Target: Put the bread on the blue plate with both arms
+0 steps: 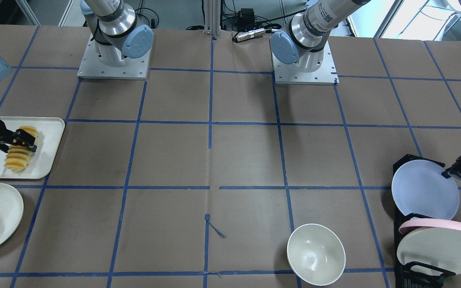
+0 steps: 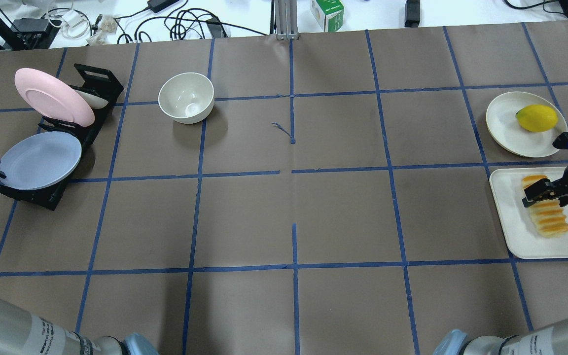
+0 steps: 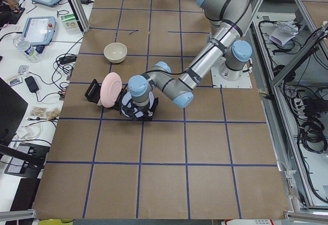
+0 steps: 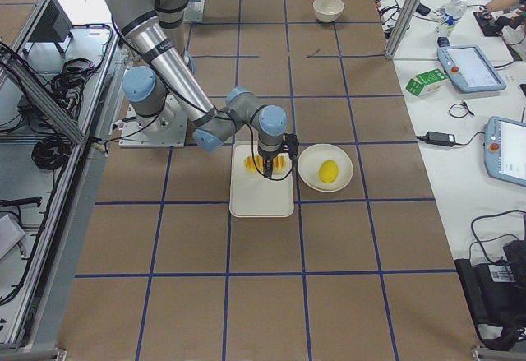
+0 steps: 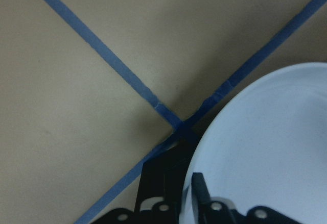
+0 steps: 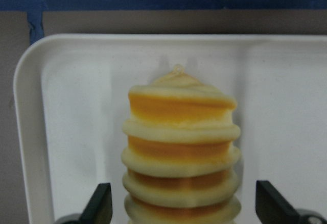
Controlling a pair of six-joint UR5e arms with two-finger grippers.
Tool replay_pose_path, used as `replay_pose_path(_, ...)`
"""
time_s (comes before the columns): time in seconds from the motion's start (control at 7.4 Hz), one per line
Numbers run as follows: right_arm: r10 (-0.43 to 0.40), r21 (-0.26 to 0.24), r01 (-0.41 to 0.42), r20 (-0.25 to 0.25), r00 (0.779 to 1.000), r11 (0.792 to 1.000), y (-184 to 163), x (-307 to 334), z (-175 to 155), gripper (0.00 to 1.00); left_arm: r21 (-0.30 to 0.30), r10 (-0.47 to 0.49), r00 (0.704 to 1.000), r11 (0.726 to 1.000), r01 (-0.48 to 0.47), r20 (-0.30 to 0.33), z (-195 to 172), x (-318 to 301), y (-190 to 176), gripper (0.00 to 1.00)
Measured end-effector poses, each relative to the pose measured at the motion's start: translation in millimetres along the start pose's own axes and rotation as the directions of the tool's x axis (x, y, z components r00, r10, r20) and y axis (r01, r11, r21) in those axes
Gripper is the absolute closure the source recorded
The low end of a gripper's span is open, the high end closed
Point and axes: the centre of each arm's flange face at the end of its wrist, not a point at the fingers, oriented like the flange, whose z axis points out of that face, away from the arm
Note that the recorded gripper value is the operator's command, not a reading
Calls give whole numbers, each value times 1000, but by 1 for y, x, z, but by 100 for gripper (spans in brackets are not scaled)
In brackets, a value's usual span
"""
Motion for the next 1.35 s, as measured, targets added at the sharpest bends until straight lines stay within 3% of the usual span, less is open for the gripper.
replay_pose_path(0.14,4,1,-4,1,1000,1000,0,0,0,89,0,0,1000,1000,0,1,-3,-1,1,100)
replay_pose_path(0.27,6,3,-6,1,1000,1000,-1,-1,-1,95,-7,2,1000,1000,-2,3,-11,-2,4,100)
replay_pose_path(0.81,-2,22,2,-13,1000,1000,-4,-5,-16,96,-126,6,1000,992,-6,-2,-67,3,44,100)
replay_pose_path(1.08,-9,34,9,-24,1000,999,-5,-10,-26,96,-201,3,998,979,-16,-64,-97,19,81,100)
replay_pose_path(1.35,-10,37,11,-26,1000,999,-5,-11,-28,96,-253,81,989,961,-111,-124,-125,69,130,100)
